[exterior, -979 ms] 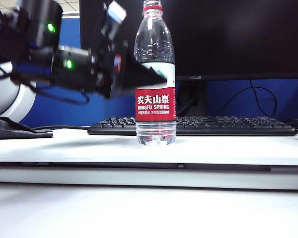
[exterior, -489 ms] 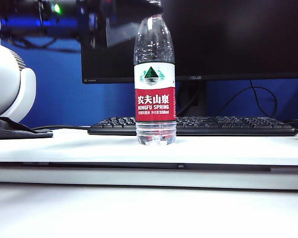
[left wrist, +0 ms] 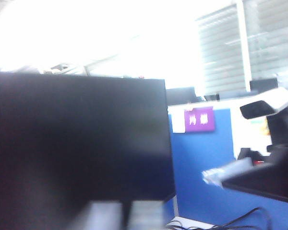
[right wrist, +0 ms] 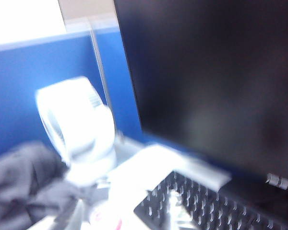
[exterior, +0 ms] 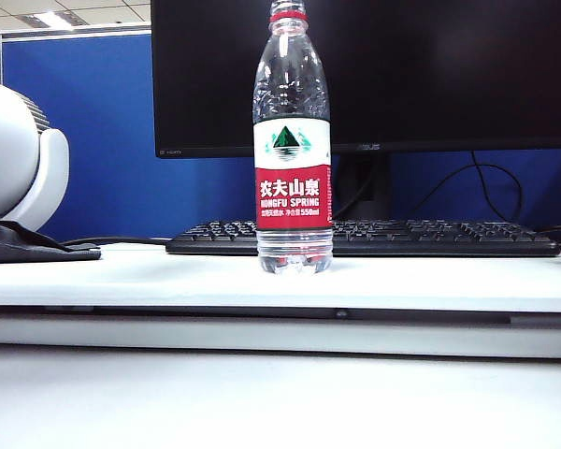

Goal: Unscrew the cap from the plastic bottle on the table.

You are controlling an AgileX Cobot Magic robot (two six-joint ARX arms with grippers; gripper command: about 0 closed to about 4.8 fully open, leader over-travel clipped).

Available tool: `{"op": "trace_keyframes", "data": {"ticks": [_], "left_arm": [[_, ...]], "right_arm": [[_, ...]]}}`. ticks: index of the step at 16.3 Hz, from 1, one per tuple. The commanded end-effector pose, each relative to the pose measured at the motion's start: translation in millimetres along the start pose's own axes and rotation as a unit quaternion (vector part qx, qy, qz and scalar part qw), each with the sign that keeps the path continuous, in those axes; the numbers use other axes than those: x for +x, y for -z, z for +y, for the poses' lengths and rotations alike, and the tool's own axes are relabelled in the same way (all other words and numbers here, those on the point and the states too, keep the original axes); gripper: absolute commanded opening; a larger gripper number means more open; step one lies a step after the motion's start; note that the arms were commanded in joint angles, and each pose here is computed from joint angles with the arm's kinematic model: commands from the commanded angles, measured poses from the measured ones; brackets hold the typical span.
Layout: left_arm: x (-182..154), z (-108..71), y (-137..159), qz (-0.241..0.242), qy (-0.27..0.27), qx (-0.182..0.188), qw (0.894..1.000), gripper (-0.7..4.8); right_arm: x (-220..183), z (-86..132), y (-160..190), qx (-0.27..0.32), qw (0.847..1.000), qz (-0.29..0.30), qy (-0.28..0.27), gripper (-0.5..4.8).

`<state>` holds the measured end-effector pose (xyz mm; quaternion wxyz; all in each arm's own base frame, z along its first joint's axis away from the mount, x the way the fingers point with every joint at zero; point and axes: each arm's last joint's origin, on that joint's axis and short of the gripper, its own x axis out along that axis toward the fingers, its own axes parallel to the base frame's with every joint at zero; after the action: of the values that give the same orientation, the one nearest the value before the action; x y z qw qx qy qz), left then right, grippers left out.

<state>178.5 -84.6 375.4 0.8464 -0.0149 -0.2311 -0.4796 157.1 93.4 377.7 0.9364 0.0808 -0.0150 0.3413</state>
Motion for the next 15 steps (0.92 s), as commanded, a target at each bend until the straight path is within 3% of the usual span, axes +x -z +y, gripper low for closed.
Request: {"op": "trace_keyframes", "data": {"ticks": [1, 3, 5, 8, 11, 14, 15], "left_arm": [[-44.8, -28.7, -34.1, 0.062, -0.076, -0.016, 0.995, -0.06], [-83.7, -59.6, -52.6, 0.084, -0.139, -0.025, 0.986, -0.06], [-121.6, -91.5, -67.0, 0.07, -0.163, -0.023, 0.984, -0.06], [-158.2, -120.5, -63.4, 0.056, -0.172, -0.053, 0.982, -0.06], [-159.7, -119.8, -43.8, 0.125, -0.168, -0.109, 0.972, -0.06], [-156.4, -111.2, -2.1, 0.187, -0.168, -0.15, 0.956, -0.06], [-154.3, -106.1, 20.1, 0.196, -0.177, -0.194, 0.945, -0.06]], "right_arm": [[-29.1, 6.8, -11.2, -0.003, 1.0, -0.014, 0.005, -0.04], [-63.0, 11.0, -5.3, -0.013, 0.999, 0.001, 0.031, -0.04], [-103.0, 17.8, 5.4, -0.017, 0.999, -0.023, 0.013, -0.04], [-154.0, 26.2, 20.5, 0.019, 0.996, -0.09, -0.022, -0.04], [-186.3, 31.9, 27.6, 0.046, 0.991, -0.115, -0.046, -0.03], [-178.3, 26.9, 55.8, 0.074, 0.997, 0.009, -0.032, -0.03], [-172.9, 23.3, 67.8, 0.083, 0.996, 0.041, -0.012, -0.03]]}}
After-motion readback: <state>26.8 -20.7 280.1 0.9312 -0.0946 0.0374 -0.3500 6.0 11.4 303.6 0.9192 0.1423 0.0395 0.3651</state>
